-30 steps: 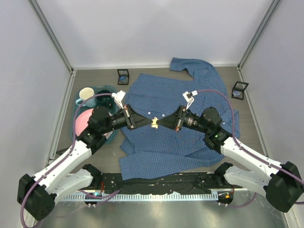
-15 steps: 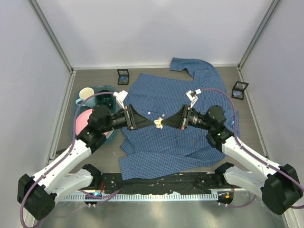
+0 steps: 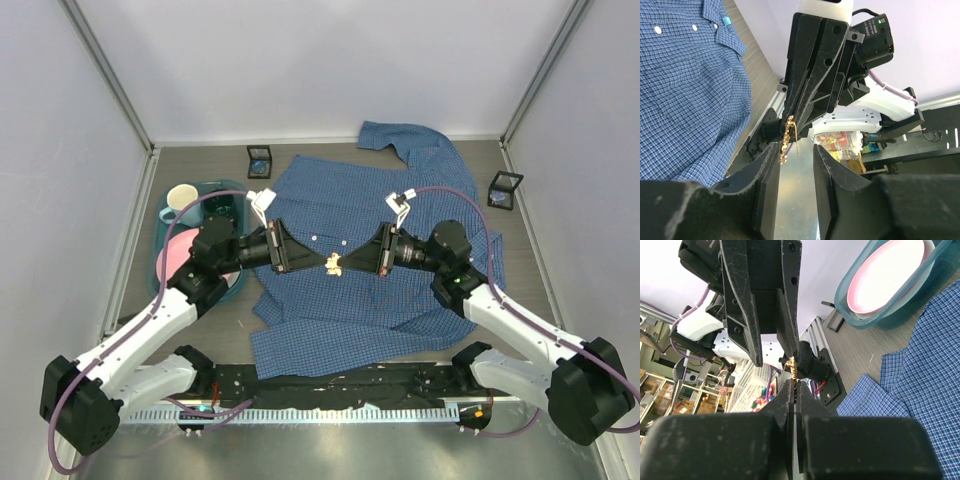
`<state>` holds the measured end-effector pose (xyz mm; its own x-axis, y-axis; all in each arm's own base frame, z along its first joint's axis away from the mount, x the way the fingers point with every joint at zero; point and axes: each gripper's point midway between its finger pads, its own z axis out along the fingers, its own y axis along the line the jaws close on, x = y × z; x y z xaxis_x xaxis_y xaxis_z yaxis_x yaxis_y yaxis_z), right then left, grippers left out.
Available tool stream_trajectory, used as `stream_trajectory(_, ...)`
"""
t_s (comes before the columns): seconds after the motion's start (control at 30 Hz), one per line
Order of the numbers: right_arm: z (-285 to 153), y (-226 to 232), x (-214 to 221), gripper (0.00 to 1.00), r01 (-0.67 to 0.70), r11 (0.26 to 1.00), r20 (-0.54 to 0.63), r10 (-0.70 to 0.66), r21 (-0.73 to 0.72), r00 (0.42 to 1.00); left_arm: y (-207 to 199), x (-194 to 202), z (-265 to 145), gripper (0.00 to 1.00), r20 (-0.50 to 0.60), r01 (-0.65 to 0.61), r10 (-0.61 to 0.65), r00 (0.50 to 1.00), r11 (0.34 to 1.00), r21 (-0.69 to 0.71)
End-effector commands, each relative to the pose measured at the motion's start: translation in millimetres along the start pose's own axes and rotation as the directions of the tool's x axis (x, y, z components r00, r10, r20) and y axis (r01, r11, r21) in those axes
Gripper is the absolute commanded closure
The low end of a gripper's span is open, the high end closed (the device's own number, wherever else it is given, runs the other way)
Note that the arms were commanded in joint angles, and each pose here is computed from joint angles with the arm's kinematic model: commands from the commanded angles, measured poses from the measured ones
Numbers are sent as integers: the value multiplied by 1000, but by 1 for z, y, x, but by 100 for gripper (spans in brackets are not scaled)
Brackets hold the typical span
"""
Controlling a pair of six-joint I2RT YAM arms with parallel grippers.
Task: Remove the brooch from the garment
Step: Close the brooch.
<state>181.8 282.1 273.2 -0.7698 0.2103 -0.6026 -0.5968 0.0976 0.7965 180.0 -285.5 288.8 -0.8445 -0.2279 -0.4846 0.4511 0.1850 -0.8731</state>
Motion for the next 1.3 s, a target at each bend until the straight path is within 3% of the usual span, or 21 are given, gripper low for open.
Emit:
stream_trajectory(0.0,2,20,-11,99,52,997,13,-51,-66,999,-26,-11,-1,66,17,-69,68,998,994,84)
stream_trajectory(0.33,2,22,-12,99,49,996,9,-49,-75,999,-21,-9,4,75,-3,-44,44,999,995,84)
stream_trajectory(0.43,3,21,-11,99,45,996,8,-44,-76,999,-21,-9,5,82,-9,-42,43,999,995,88)
stream_trajectory(0.57,4,22,-13,99,39,996,11,-39,-76,999,-23,-9,4,98,-12,-55,57,998,994,96)
stream_trajectory(0.63,4,21,-14,89,25,997,13,-24,-72,1000,-24,-9,3,100,-10,-61,62,998,994,93)
stream_trajectory(0.67,4,22,-13,76,25,997,16,-24,-78,1000,-23,-10,3,100,-4,-61,62,998,995,85)
stream_trajectory(0.77,1,28,-14,61,28,995,31,-25,-93,999,-25,-12,0,100,19,-67,66,998,995,72)
stream_trajectory(0.93,0,30,-15,55,34,995,40,-30,-93,999,-22,-14,2,100,21,-58,56,998,996,62)
stream_trajectory(1.27,10,34,-10,58,41,993,13,-40,-106,999,-21,-15,3,100,24,-42,40,999,997,57)
